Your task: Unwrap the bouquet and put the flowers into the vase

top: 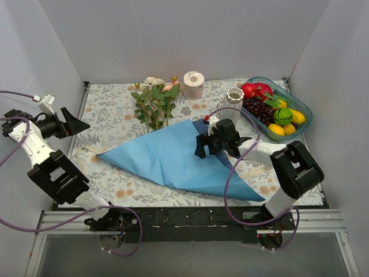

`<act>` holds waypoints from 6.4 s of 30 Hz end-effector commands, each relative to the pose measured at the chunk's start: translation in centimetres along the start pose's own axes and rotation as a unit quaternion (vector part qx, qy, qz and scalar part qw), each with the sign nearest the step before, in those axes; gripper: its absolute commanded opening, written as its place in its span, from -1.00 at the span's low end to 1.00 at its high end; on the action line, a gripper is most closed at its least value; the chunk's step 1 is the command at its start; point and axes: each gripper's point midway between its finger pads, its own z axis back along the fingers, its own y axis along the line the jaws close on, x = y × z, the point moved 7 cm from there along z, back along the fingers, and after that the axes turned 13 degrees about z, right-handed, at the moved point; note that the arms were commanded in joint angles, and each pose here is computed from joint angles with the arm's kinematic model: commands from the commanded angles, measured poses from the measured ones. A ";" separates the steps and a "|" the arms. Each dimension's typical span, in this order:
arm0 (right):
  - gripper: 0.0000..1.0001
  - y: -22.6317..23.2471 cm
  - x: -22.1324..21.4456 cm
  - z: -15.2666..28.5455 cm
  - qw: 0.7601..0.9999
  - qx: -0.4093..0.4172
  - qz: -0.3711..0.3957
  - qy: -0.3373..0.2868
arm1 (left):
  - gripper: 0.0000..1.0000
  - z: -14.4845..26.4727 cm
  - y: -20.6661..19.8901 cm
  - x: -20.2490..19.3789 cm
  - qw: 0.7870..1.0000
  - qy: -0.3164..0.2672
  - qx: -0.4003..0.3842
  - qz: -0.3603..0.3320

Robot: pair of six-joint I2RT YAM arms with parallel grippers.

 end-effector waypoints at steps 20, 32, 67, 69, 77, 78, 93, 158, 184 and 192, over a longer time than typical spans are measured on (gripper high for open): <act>0.68 1.4 1.3 2.4 0.989 0.091 -0.080 -0.082 | 0.96 0.6 -2.6 -0.5 0.997 -0.015 0.018 -0.075; 0.04 0.6 1.3 2.2 0.985 0.094 -0.117 -0.083 | 0.96 0.8 -3.1 -0.4 0.996 -0.019 0.018 -0.080; -0.97 8.1 14.0 15.9 0.961 0.100 0.058 -0.252 | 0.96 1.6 -4.4 1.2 0.995 -0.040 0.024 -0.087; -0.97 9.7 12.8 16.3 0.958 0.129 0.079 -0.242 | 0.97 1.6 -4.5 1.2 0.995 -0.040 0.028 -0.089; -0.97 13.9 7.0 19.9 0.947 0.191 0.121 -0.230 | 0.96 1.9 -4.9 1.8 0.994 -0.041 0.032 -0.093; -0.97 14.4 6.7 20.5 0.944 0.201 0.125 -0.230 | 0.96 2.0 -5.1 2.0 0.994 -0.043 0.031 -0.095; -0.71 17.1 -0.4 23.2 0.930 0.328 0.130 -0.099 | 0.96 3.0 -6.7 3.6 0.993 -0.061 0.039 -0.095; 0.02 3.6 16.4 -11.7 0.991 -0.060 0.113 -0.025 | 0.96 0.0 -2.0 -2.2 0.994 -0.006 0.064 -0.089; -0.97 2.3 16.6 -14.1 0.993 -0.034 0.107 -0.018 | 0.96 -0.6 -0.6 -2.9 0.995 0.000 0.069 -0.078; -0.97 2.2 20.1 -11.0 0.990 -0.049 0.112 -0.064 | 0.97 -0.5 -0.8 -2.9 0.994 -0.002 0.066 -0.081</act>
